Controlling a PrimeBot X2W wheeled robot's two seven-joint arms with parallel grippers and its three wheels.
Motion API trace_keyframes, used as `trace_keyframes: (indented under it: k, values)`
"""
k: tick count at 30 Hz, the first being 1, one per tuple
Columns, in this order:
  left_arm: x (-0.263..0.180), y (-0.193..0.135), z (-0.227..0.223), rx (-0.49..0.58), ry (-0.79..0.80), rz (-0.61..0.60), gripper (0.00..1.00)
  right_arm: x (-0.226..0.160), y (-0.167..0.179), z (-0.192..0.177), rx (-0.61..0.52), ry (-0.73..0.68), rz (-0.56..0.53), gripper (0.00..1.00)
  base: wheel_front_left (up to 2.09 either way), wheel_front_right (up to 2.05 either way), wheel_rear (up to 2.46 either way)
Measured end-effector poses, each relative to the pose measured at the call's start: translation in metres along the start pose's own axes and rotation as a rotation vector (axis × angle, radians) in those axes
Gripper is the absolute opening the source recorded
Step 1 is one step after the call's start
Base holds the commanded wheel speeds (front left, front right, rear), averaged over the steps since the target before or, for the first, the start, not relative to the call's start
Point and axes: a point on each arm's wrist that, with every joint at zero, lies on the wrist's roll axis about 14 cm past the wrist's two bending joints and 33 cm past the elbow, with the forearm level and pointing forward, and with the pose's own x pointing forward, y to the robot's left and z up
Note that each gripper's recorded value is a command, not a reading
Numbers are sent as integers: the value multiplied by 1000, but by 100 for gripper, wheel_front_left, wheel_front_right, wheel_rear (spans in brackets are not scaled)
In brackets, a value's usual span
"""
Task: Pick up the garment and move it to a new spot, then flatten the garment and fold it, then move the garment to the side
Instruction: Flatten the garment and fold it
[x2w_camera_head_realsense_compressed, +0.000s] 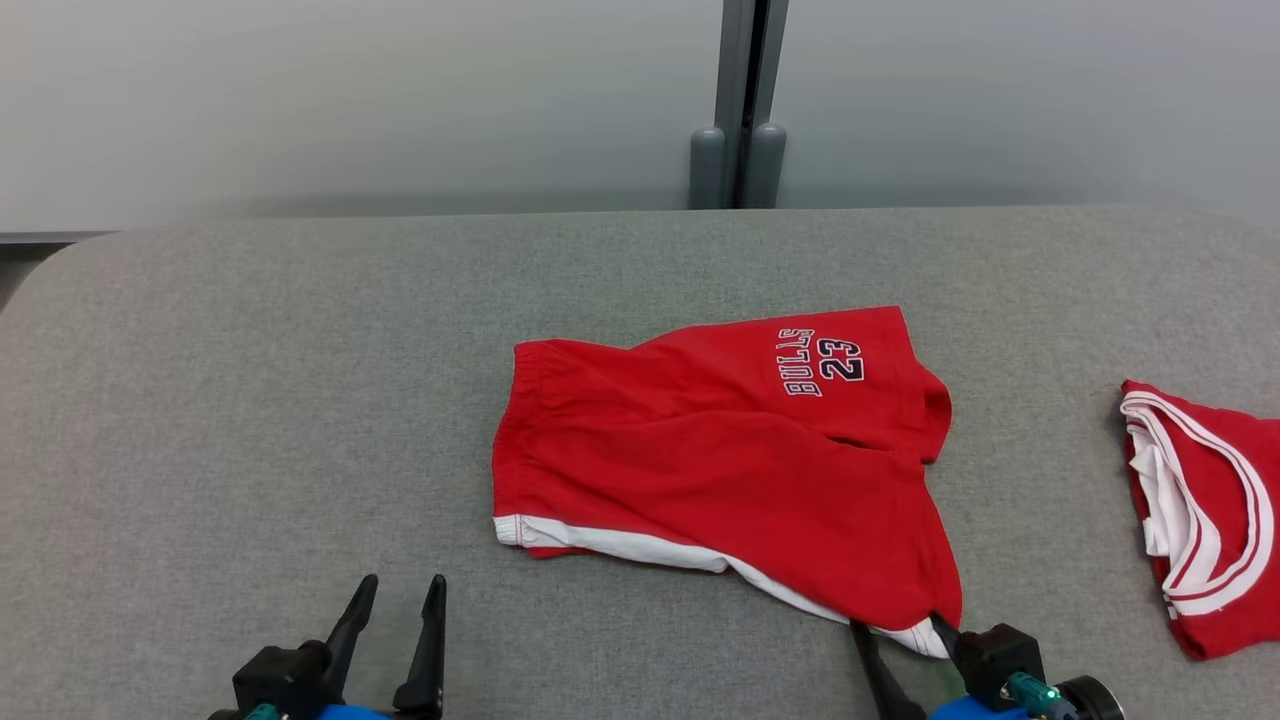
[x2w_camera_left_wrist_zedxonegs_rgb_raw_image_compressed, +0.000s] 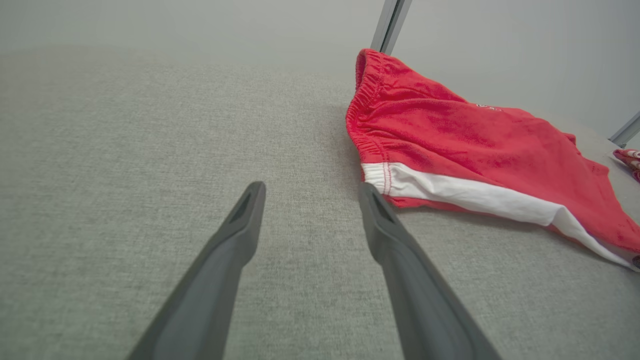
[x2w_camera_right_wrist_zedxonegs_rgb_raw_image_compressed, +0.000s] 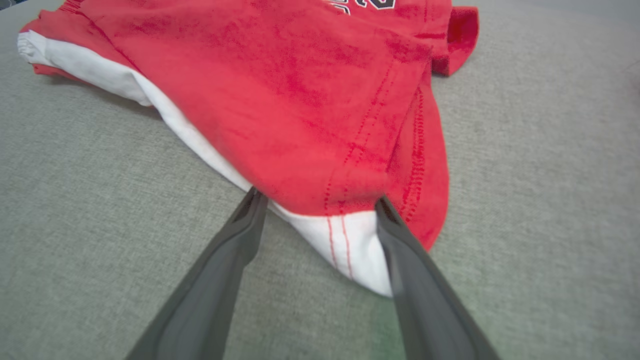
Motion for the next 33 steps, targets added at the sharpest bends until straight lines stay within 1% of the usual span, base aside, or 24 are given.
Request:
trace_keyframes:
  k: [1,2,3,4,5,6,8,13,17,25,30,33]
  values:
    - [3,-3,2,-1,-2,-11,100,1,0,0,-2,2,0,86,0,0,0]
    - [5,-6,2,-2,-1,-23,100,1,-1,-2,-3,6,-2,86,0,0,0]
    - [7,-9,1,-4,2,-36,100,1,-2,-3,-1,10,-4,47,0,0,0]
    - [8,-13,2,-8,2,-49,100,1,-3,-4,1,13,-6,47,0,0,0]
    - [10,-18,2,-10,4,-69,100,0,-4,-5,3,15,-10,39,0,0,0]
    - [12,-22,3,-15,1,-83,100,0,-5,-6,5,17,-14,34,0,0,0]
    - [16,-30,4,-24,3,-114,100,-1,-8,-6,10,17,-23,0,0,0,0]
    - [23,-51,0,-36,37,-210,100,-1,-14,-2,32,0,-45,0,0,0,0]
    - [29,-56,-7,-39,82,-258,100,1,-18,2,41,-13,-56,0,0,0,0]
    - [46,-49,-14,-32,136,-283,100,1,-26,-1,55,-10,-80,0,0,0,0]
    - [50,-50,-26,-50,190,-303,100,3,-29,-1,65,-11,-88,0,0,0,0]
    - [54,-56,-29,-60,211,-332,100,5,-30,0,70,-13,-90,0,0,0,0]
